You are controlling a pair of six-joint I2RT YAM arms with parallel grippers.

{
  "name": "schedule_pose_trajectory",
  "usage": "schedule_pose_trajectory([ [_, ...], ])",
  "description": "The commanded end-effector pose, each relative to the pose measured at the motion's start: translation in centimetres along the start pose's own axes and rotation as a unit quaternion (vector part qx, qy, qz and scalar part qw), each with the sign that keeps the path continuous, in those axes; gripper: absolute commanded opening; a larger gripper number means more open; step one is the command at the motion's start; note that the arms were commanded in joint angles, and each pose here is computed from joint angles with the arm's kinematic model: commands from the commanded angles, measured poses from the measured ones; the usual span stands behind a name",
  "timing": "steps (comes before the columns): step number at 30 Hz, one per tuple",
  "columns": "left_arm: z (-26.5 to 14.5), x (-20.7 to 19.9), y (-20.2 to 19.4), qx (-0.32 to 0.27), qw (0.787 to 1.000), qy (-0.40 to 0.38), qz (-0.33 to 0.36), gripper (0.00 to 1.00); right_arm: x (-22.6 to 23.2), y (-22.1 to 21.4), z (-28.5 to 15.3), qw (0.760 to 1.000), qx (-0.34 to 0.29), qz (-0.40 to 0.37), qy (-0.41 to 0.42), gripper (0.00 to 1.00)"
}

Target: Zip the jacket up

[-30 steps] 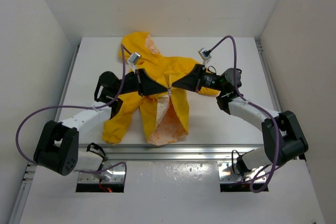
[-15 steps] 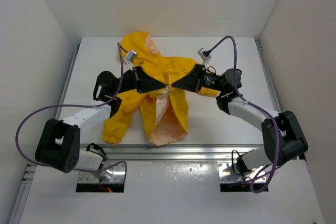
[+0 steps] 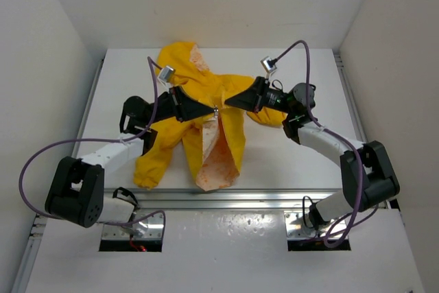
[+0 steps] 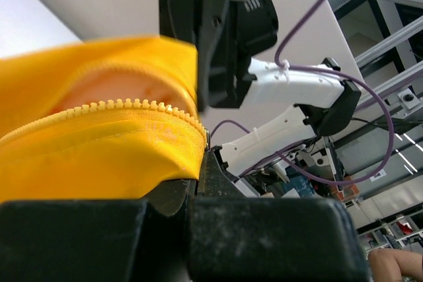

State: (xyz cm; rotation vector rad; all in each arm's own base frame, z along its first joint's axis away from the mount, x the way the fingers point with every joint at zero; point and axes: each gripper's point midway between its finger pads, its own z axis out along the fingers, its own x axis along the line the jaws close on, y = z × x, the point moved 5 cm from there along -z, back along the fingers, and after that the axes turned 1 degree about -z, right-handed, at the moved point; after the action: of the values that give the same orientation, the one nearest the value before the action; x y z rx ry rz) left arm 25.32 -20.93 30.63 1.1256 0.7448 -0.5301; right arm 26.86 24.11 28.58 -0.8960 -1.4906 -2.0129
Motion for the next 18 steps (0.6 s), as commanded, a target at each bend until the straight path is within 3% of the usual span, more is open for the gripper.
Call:
schedule_pose_trajectory([
  [1, -0.4, -2.7, 0.0, -0.003, 0.998, -0.040, 0.058, 0.00, 0.9, 3.8, 0.8, 0.998, -0.050, -0.038, 0.003, 0.00],
  [18, 0.5, -2.6, 0.7, -0.020, 0.998, -0.048, 0.032, 0.00, 1.1, 2.8, -0.1, 0.995, -0.085, 0.030, -0.031, 0.00],
])
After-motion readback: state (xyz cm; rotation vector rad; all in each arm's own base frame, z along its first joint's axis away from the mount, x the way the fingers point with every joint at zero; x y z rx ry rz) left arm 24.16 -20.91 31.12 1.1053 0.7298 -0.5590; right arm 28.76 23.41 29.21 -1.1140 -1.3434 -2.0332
